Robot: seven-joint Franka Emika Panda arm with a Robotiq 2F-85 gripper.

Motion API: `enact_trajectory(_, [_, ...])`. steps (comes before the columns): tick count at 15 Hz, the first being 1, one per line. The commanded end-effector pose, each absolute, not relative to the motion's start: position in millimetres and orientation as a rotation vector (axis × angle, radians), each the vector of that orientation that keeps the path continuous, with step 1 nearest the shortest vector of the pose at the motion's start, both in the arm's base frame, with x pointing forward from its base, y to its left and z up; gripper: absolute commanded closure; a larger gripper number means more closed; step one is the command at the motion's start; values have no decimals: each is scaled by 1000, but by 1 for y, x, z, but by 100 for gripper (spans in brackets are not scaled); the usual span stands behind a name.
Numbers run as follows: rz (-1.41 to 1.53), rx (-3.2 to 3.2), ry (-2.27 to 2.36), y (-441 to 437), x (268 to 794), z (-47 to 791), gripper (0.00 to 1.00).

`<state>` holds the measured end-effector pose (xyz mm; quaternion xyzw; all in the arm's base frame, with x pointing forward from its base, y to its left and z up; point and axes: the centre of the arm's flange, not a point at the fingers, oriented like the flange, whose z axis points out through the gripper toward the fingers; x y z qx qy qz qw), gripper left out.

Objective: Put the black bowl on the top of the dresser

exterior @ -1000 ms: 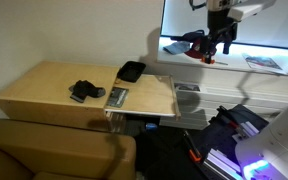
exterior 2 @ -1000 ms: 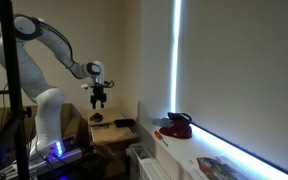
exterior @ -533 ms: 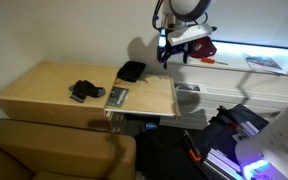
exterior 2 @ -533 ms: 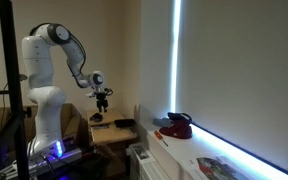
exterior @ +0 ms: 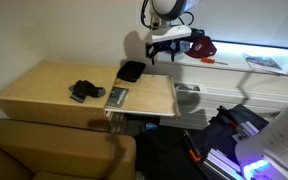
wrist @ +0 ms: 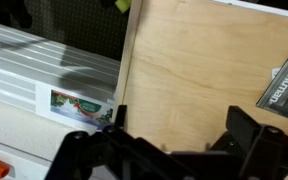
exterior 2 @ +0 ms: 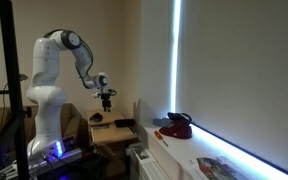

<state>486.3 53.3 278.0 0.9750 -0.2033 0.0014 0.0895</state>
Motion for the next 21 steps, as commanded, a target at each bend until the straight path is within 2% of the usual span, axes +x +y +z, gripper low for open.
enact_trajectory(1, [23,2909,-898,76,520,233,0])
enact_trajectory(8, [147,2783,-1501,82,592,191,0])
enact_trajectory(9, [124,2831,-1369,84,564,203,0])
enact_trajectory(13, [110,2775,-1417,74,575,183,0])
enact_trajectory(21, [204,2592,-1946,53,599,103,0])
